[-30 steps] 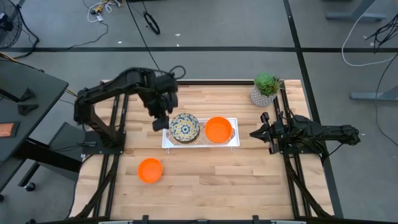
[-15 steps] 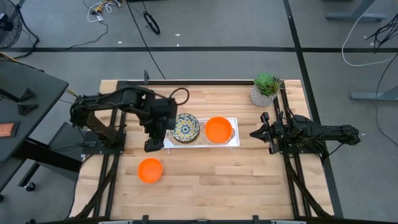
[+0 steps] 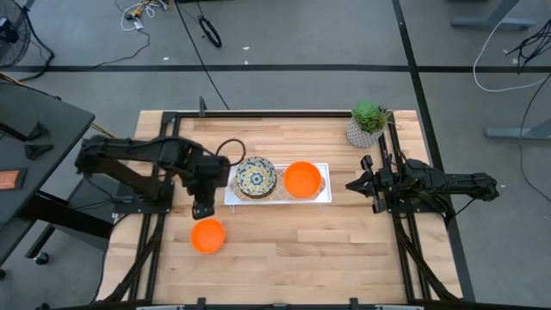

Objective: Pick & Place Mini bowls
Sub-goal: Stack the orange bowl on the orange bowl on the shelf

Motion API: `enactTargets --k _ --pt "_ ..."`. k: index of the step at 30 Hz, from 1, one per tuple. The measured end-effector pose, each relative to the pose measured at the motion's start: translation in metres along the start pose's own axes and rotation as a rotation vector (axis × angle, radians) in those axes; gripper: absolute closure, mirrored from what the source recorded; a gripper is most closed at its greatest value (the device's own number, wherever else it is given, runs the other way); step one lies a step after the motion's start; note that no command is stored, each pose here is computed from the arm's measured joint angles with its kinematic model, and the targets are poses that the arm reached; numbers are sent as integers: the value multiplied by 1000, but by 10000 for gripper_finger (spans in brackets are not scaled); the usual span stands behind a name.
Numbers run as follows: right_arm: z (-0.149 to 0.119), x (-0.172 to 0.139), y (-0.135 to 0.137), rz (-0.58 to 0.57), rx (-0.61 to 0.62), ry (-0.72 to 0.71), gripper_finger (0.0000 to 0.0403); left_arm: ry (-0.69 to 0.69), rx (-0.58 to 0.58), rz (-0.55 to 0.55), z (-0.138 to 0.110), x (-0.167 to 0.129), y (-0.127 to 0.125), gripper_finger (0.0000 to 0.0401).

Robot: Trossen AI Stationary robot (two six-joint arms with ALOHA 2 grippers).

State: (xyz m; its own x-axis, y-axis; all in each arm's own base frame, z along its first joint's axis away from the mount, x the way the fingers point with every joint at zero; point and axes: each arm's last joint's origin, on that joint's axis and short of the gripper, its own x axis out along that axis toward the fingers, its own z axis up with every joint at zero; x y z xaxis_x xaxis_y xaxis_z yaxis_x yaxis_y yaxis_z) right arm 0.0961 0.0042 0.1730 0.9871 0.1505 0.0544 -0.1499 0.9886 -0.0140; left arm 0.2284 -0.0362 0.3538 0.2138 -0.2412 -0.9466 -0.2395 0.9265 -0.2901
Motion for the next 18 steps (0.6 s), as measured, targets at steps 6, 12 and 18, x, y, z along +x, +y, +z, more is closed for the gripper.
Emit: enactTargets --k 6,12,18 --pt "0 0 0 0 0 0 376 32 -141 9 -24 25 8 213" --pt "0 0 0 0 0 0 376 88 -220 44 -41 56 13 213" --pt "0 0 0 0 0 0 376 146 -247 99 -55 86 17 213"
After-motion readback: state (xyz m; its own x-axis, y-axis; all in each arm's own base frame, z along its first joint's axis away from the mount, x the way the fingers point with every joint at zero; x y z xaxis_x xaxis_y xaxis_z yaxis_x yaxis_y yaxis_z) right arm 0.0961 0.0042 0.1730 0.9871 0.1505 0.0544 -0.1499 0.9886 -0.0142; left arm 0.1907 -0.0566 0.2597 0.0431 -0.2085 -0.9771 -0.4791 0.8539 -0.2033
